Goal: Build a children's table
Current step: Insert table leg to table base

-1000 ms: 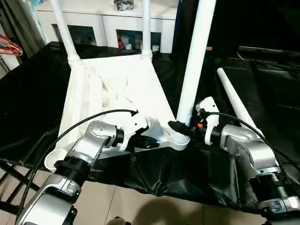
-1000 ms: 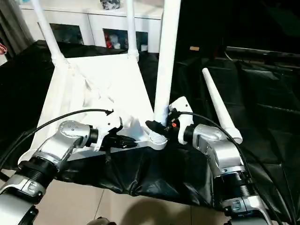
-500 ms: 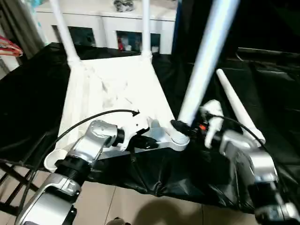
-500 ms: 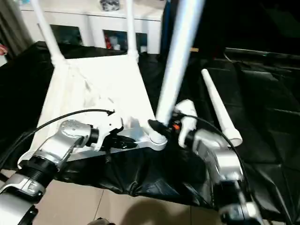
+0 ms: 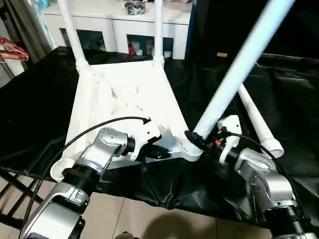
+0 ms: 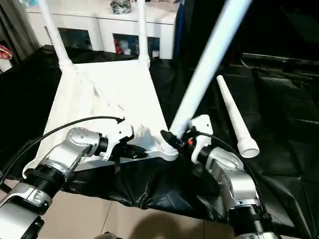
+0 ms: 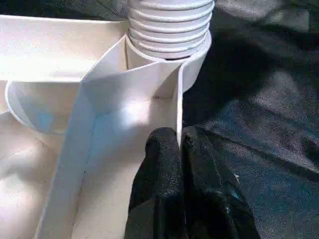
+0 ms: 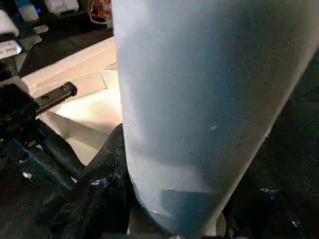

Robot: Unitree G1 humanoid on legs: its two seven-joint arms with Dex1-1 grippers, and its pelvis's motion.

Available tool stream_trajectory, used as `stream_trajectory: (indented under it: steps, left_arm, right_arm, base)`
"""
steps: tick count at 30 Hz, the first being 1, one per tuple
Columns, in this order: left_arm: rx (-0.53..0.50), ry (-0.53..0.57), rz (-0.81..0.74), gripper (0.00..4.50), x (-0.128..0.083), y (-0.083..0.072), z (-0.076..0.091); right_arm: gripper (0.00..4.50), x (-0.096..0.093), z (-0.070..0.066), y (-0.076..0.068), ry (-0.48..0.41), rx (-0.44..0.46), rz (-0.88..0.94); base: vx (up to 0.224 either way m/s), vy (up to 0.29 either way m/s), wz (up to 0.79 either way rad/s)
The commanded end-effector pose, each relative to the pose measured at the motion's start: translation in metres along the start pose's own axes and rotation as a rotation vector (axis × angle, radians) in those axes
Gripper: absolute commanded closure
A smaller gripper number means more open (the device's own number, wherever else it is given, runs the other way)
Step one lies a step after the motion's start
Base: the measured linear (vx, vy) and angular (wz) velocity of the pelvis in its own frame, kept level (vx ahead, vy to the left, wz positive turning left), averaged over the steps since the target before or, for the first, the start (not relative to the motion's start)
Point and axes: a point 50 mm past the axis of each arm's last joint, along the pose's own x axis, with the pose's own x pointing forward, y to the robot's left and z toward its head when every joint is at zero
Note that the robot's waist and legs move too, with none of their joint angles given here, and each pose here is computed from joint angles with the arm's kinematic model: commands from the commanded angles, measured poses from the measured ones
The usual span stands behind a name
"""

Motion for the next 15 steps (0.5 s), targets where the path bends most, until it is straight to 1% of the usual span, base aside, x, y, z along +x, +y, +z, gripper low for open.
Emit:
stream_trajectory:
  steps: [1, 4, 5, 10, 15]
  left_arm:
    - [0.002, 0.055, 0.007, 4.50, -0.0024, 0.0027, -0.0046]
    - [0.011, 0.067, -0.001, 4.50, -0.0036, 0.0026, -0.0053]
    - [0.020, 0.076, -0.012, 4.50, -0.0050, 0.0021, -0.0057]
    - [0.029, 0.083, -0.022, 4.50, -0.0071, 0.0020, -0.0055]
    - [0.063, 0.083, -0.068, 4.50, -0.0099, -0.0006, -0.0035]
  right_arm:
    - [2.59, -0.0039, -0.0208, -0.0050, 0.151, -0.015, -0.021]
    - [2.59, -0.0002, -0.0200, -0.0040, 0.181, -0.025, 0.021]
    - [2.59, 0.0021, -0.0208, -0.0032, 0.217, -0.042, 0.067]
    - [2.59, 0.0039, -0.0211, -0.0018, 0.241, -0.059, 0.121]
    - [2.59, 0.0029, -0.0217, -0.0002, 0.237, -0.059, 0.169]
  base:
    - [0.000, 0.000, 0.00]
    - [0.000, 0.000, 0.00]
    - [0.000, 0.000, 0.00]
    - [0.000, 0.000, 0.00]
    - [0.000, 0.000, 0.00]
